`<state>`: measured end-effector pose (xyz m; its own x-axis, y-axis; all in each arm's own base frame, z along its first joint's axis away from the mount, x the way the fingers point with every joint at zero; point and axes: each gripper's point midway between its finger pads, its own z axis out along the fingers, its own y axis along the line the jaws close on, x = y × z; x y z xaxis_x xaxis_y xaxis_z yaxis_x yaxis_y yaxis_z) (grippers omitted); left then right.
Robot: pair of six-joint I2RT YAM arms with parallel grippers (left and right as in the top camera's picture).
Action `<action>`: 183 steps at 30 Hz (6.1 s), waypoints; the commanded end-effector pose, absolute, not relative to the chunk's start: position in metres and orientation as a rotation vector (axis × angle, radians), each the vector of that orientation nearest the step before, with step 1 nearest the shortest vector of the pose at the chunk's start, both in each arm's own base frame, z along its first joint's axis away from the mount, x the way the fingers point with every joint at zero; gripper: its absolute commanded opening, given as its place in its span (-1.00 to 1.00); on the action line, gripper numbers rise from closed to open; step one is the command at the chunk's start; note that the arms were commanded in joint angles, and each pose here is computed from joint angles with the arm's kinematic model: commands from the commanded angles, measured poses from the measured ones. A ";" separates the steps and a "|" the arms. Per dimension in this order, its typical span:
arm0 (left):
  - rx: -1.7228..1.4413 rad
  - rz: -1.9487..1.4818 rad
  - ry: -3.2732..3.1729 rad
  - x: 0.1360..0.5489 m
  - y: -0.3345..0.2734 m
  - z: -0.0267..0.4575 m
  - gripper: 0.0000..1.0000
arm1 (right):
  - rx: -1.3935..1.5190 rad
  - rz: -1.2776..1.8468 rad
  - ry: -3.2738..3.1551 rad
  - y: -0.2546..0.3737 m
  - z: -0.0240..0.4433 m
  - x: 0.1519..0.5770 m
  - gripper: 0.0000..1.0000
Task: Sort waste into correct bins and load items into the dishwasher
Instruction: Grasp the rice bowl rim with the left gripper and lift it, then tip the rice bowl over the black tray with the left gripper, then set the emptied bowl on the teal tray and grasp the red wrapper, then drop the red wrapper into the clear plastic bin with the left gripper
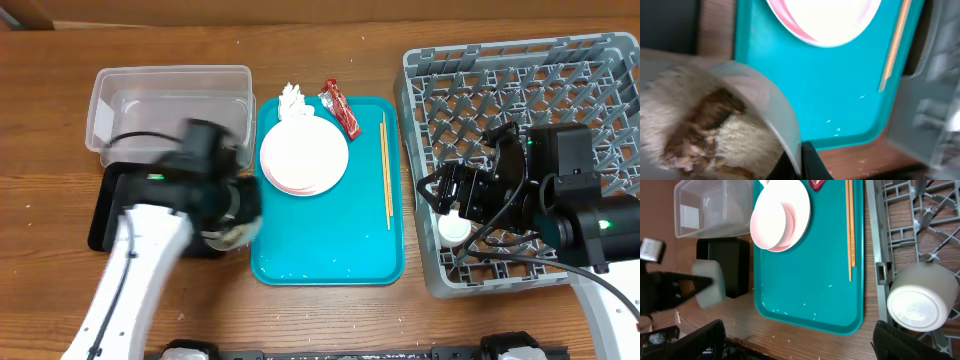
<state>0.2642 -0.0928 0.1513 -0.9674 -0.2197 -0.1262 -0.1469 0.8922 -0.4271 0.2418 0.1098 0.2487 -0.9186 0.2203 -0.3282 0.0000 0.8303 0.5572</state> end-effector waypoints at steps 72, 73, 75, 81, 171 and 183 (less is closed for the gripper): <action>0.237 -1.636 2.200 0.255 -0.087 0.218 -0.92 | 0.152 0.787 2.611 0.109 0.253 0.245 0.96; 0.268 -1.635 2.247 0.257 -0.096 0.210 -0.92 | 0.152 0.787 2.611 0.109 0.253 0.245 0.96; 0.278 -1.608 2.381 0.262 -0.113 0.193 -0.92 | 0.152 0.787 2.611 0.109 0.253 0.245 0.96; 0.109 -1.033 2.884 0.280 -0.142 0.123 -0.92 | 0.153 0.787 2.612 0.109 0.253 0.245 0.96; 0.246 -0.114 2.570 0.512 -0.138 0.194 1.00 | 0.138 0.763 2.746 0.109 0.225 0.248 0.98; 0.267 0.187 2.688 0.537 -0.148 0.069 0.75 | 0.138 0.763 2.746 0.109 0.225 0.248 0.99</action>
<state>0.5309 -0.1683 0.0853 -0.8775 0.2207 -0.4258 0.1955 0.9753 0.1025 0.2455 0.1092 0.2186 -0.9601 0.1717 -0.2207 0.0335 0.8543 0.5187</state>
